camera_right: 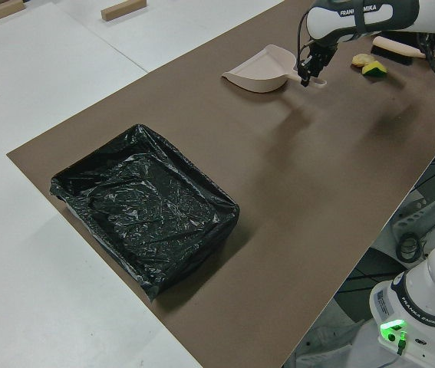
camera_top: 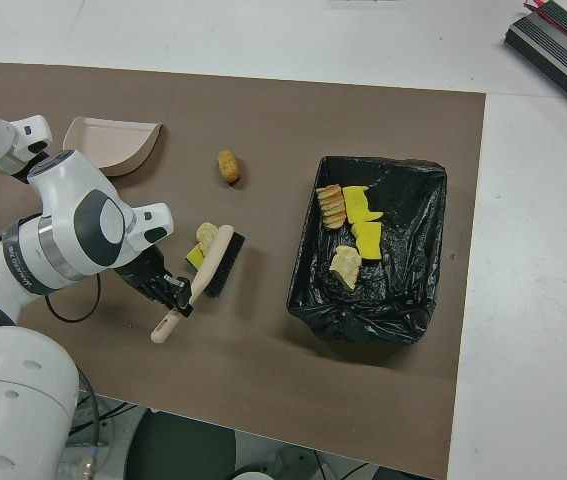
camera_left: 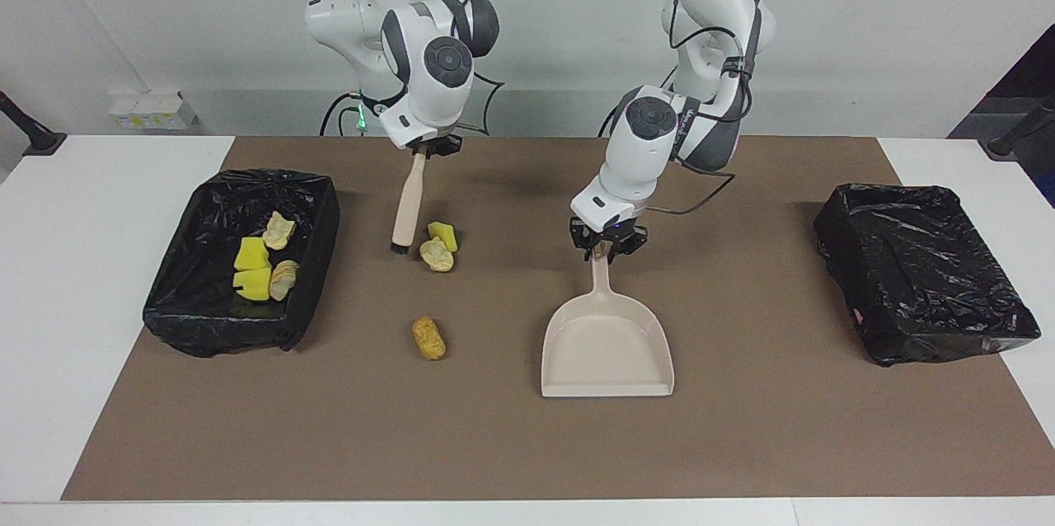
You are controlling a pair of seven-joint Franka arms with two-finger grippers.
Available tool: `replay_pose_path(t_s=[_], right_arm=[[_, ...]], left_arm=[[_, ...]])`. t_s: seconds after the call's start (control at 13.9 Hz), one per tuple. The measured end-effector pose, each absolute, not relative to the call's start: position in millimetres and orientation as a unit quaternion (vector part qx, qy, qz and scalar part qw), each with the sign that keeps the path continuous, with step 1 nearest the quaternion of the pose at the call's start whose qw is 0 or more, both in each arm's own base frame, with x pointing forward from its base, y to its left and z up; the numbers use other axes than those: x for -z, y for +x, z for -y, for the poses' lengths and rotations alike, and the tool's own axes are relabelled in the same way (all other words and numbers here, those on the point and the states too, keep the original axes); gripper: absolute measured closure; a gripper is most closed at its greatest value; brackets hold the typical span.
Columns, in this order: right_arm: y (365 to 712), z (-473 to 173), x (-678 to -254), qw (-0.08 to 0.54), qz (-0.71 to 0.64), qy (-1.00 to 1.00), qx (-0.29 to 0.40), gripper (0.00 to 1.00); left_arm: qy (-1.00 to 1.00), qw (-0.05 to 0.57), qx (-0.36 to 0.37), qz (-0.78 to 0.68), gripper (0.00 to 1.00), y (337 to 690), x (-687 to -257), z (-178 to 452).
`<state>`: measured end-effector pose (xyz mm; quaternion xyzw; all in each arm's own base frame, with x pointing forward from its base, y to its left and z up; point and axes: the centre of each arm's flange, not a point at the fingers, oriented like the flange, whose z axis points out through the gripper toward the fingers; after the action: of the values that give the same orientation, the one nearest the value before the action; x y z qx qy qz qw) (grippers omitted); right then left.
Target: Sweep and dump trash in bin
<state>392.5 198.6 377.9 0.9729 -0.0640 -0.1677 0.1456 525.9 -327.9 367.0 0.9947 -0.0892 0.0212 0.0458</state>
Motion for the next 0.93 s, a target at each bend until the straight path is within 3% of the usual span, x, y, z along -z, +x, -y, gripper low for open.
replay_pose_path(t_s=[0.43,0.93], right_arm=[[400,-211,-377,0.084,0.065,0.984,0.143,0.75],[432,-234,-377,0.039,0.064,0.986,0.147,0.75]], left_arm=[[0.946,-0.02,-0.027,0.323,0.67,536,-381,298],[0.823,-0.021,0.058,0.565,0.67,536,-472,152]])
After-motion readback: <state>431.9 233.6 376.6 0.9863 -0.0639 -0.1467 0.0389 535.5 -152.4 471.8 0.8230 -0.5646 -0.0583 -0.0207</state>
